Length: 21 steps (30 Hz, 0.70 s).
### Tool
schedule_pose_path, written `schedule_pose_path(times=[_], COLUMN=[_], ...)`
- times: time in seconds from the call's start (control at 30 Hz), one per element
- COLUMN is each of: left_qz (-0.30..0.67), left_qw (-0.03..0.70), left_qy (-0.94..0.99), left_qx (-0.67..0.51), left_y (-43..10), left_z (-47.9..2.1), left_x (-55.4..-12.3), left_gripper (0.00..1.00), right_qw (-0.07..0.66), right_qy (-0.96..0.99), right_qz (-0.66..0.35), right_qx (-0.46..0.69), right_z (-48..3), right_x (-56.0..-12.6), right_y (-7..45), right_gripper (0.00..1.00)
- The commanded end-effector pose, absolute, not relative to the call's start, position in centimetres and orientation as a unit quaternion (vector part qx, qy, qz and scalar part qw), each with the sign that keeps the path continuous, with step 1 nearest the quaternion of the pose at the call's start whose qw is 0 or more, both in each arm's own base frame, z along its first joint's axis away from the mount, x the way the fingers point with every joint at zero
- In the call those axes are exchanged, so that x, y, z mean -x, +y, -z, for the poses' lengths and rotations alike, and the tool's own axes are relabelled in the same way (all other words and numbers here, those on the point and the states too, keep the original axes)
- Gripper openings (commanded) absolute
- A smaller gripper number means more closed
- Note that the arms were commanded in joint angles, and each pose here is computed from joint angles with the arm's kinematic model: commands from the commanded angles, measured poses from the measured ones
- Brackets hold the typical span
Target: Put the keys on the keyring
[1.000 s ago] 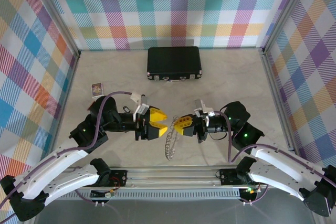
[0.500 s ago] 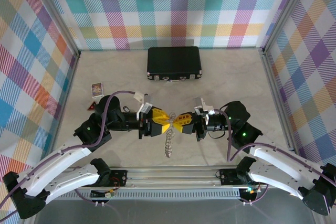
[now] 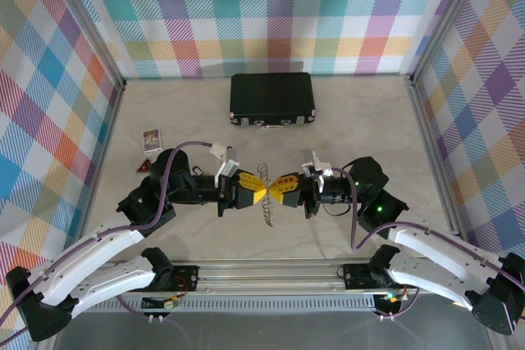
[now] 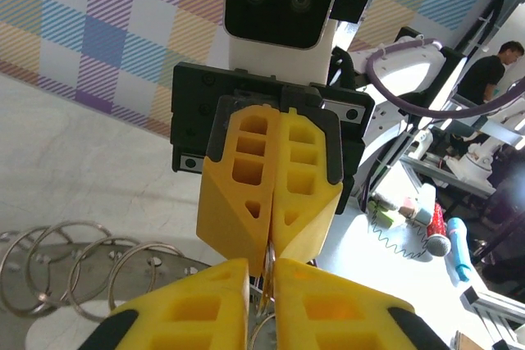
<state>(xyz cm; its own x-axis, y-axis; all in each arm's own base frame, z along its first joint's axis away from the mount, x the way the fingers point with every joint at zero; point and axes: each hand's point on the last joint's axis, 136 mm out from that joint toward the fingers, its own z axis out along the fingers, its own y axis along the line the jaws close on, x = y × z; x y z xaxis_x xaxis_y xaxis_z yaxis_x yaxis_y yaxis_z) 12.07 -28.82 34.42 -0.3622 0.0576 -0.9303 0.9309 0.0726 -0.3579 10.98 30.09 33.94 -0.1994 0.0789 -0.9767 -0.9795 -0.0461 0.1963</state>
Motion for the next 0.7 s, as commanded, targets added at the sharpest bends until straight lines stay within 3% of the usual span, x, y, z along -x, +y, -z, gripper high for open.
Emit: schedule_pose_path(times=[0.0,0.1,0.23,0.43,0.53,0.67], left_qz=[0.554,0.549,0.537,0.512,0.497,0.481], left_qw=[0.405,0.410,0.417,0.417,0.411,0.381], left_qy=[0.604,0.604,0.608,0.618,0.624,0.641], left_qx=[-0.406,-0.406,-0.410,-0.427,-0.441,-0.461], left_y=[-28.8,-28.7,-28.5,-28.4,-28.3,-28.1], left_z=[-35.0,-35.2,-35.2,-35.5,-35.6,-35.1], left_x=[-11.8,-11.9,-12.0,-12.2,-12.1,-11.6], left_gripper=[0.08,0.00,0.00,0.00,0.00,0.00], right_qw=[0.484,0.483,0.478,0.474,0.472,0.466], right_qy=[0.478,0.478,0.484,0.516,0.532,0.551], right_qz=[-0.586,-0.587,-0.583,-0.547,-0.519,-0.491], right_qx=[0.440,0.440,0.443,0.459,0.473,0.489], right_z=[-36.9,-36.8,-36.5,-35.4,-35.0,-34.7], right_x=[-10.5,-10.4,-10.4,-9.9,-9.5,-9.3], right_y=[29.9,30.0,29.9,28.8,27.9,27.1], right_gripper=[0.00,0.00,0.00,0.31,0.37,0.37])
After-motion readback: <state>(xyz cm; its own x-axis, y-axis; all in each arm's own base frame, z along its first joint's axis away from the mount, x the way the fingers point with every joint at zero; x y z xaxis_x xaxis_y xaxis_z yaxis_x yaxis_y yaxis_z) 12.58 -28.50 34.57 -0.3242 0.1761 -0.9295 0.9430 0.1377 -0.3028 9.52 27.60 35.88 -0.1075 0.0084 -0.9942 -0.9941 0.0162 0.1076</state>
